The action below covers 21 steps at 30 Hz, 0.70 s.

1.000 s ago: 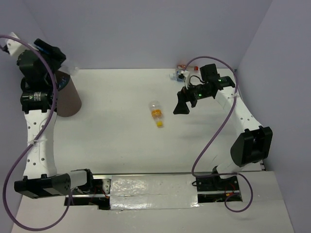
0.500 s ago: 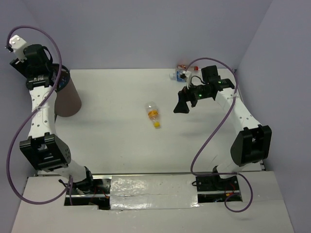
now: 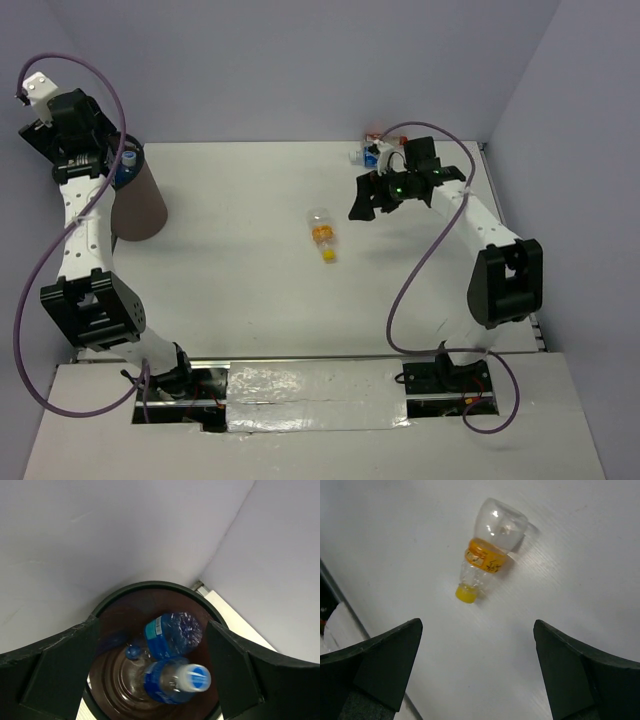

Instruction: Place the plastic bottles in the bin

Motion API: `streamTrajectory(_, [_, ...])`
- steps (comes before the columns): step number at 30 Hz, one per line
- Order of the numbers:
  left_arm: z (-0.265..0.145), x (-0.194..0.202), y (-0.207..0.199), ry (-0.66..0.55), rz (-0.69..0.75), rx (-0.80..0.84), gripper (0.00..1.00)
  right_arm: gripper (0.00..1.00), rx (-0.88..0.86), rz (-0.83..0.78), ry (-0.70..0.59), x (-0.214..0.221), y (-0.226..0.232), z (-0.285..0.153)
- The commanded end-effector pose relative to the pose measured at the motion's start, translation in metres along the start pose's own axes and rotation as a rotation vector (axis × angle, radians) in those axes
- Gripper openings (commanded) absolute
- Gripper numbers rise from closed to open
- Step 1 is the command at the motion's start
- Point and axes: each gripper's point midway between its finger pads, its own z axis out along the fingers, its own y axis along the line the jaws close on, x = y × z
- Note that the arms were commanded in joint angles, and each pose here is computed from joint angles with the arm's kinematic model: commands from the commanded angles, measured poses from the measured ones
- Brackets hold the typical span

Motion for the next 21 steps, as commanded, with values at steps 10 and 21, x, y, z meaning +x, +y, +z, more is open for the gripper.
streamTrajectory(10, [-0.107, -0.011, -0.088, 0.260, -0.199, 0.572, 0.99, 1.00, 0.227, 0.200, 0.059, -0.011, -0.035, 0.088])
streamTrajectory(21, [-0.265, 0.061, -0.113, 0.499, -0.281, 0.996, 0.99, 1.00, 0.022, 0.212, 0.227, 0.036, 0.013, 0.156])
